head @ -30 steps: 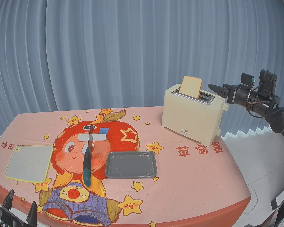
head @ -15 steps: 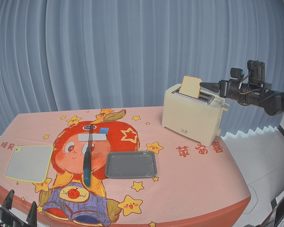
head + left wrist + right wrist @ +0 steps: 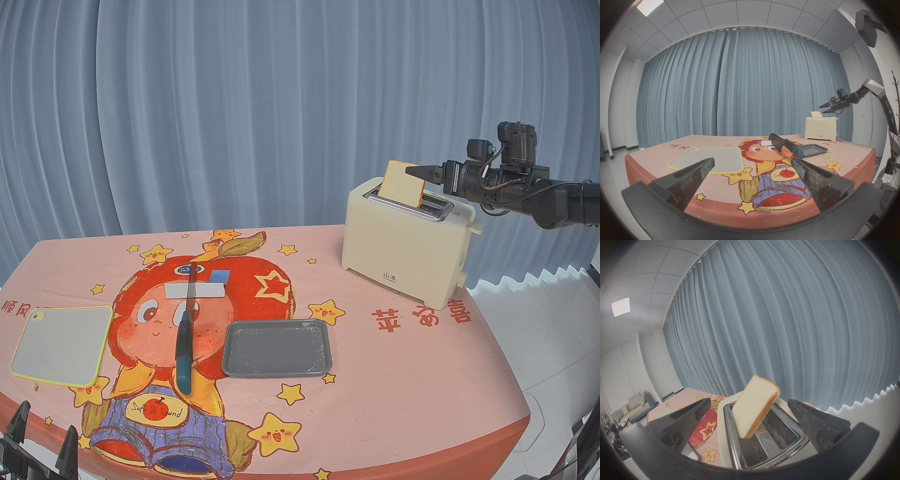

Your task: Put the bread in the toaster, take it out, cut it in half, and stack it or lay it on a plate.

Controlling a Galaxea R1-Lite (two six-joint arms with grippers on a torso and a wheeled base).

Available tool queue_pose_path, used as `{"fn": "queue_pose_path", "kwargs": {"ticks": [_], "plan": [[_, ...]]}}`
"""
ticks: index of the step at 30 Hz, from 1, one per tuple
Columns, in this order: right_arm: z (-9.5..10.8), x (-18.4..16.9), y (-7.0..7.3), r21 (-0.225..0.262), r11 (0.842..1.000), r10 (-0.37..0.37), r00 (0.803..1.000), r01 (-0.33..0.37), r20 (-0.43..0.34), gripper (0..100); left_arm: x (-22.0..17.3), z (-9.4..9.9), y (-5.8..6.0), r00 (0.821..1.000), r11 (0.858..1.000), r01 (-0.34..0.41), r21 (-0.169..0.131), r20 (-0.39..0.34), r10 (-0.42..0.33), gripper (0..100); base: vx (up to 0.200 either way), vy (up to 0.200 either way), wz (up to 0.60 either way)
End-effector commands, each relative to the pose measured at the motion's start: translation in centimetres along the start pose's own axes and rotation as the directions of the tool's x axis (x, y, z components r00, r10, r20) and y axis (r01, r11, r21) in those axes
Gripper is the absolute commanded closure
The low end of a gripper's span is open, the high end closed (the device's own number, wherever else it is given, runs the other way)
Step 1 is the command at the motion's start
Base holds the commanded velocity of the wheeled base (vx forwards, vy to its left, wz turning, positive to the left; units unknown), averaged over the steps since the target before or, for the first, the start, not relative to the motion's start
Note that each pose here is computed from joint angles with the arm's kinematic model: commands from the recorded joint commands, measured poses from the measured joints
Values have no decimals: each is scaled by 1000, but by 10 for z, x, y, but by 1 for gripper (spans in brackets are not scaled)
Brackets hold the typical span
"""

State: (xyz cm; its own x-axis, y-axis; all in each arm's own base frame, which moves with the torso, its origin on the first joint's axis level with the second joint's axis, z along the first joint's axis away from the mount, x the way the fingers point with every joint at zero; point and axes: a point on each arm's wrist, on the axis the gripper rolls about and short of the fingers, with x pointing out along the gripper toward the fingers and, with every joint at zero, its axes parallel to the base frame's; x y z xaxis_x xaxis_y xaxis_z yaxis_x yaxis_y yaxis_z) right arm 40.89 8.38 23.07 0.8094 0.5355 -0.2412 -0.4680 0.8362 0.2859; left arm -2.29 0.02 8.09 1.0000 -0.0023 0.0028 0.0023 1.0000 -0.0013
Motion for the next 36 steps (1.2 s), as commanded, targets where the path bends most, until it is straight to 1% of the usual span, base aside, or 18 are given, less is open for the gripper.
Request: {"fn": "queue_pose_path", "kwargs": {"ticks": [1,7,17,18,31,36], "plan": [[-12,20,-9,12,1000,-5,1000,6,-28,0,1,-5,0,1000,1000,2,0,-15,-2,0,0,0,0],[-16,32,-8,8,1000,4,999,-3,-35,0,1,-5,0,1000,1000,2,0,-17,-2,0,0,0,0],[-6,45,-11,-6,1000,13,1000,-13,10,0,1,-5,0,1000,1000,1,0,-17,-1,0,0,0,0],[-6,47,-12,0,1000,13,1000,-13,11,100,1,-5,0,1000,1000,1,0,-15,-1,0,0,0,0],[-4,44,-10,10,1000,12,1000,-12,16,100,1,-5,0,1000,1000,-1,0,-15,1,0,0,0,0],[0,36,-5,4,1000,4,1000,-4,28,100,1,-5,0,1000,1000,1,0,-15,-1,0,0,0,0]]}}
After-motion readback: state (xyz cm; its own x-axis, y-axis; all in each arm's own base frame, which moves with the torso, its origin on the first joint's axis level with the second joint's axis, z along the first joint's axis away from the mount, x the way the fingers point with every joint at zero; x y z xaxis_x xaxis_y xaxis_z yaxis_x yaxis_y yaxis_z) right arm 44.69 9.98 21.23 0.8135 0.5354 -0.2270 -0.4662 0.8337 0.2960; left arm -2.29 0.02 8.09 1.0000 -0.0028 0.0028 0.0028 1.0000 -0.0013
